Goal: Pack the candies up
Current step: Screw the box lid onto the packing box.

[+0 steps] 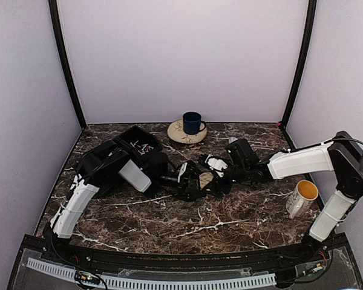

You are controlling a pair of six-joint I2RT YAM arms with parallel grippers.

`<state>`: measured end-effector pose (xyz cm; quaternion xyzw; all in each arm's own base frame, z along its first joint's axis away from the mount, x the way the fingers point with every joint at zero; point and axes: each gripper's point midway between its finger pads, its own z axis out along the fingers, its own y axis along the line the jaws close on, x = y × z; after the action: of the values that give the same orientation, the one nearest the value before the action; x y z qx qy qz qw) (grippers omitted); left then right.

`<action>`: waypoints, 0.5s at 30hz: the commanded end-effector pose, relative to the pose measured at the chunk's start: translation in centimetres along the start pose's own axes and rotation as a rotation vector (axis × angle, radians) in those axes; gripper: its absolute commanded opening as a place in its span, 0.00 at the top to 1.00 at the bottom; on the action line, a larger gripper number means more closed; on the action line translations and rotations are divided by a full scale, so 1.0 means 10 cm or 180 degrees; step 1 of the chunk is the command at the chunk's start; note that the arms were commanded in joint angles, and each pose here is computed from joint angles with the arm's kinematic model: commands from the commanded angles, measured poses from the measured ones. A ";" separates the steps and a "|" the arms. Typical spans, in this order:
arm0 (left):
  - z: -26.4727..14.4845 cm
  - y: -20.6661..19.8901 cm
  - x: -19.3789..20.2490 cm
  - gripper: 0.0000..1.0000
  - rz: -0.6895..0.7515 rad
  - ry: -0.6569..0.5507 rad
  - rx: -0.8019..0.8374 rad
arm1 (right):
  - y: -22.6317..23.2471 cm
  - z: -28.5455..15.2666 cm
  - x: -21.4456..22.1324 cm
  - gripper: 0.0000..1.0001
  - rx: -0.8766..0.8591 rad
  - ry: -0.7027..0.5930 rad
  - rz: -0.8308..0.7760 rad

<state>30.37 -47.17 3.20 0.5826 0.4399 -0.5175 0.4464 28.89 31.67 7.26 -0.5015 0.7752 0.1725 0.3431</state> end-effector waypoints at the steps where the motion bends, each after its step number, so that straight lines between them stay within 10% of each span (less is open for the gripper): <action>1: -0.20 -0.47 1.31 0.28 -0.1007 0.0735 -0.0083 | -0.12 0.07 0.05 0.23 0.0437 0.0009 0.0457; 15: -0.21 -0.44 1.31 0.27 -0.0998 0.0745 -0.0123 | -0.08 0.03 -0.03 0.18 0.0722 -0.0051 0.0777</action>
<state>31.02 -47.09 3.21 0.5738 0.4512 -0.5079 0.4573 29.59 31.83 7.39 -0.3895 0.8330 0.1329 0.3697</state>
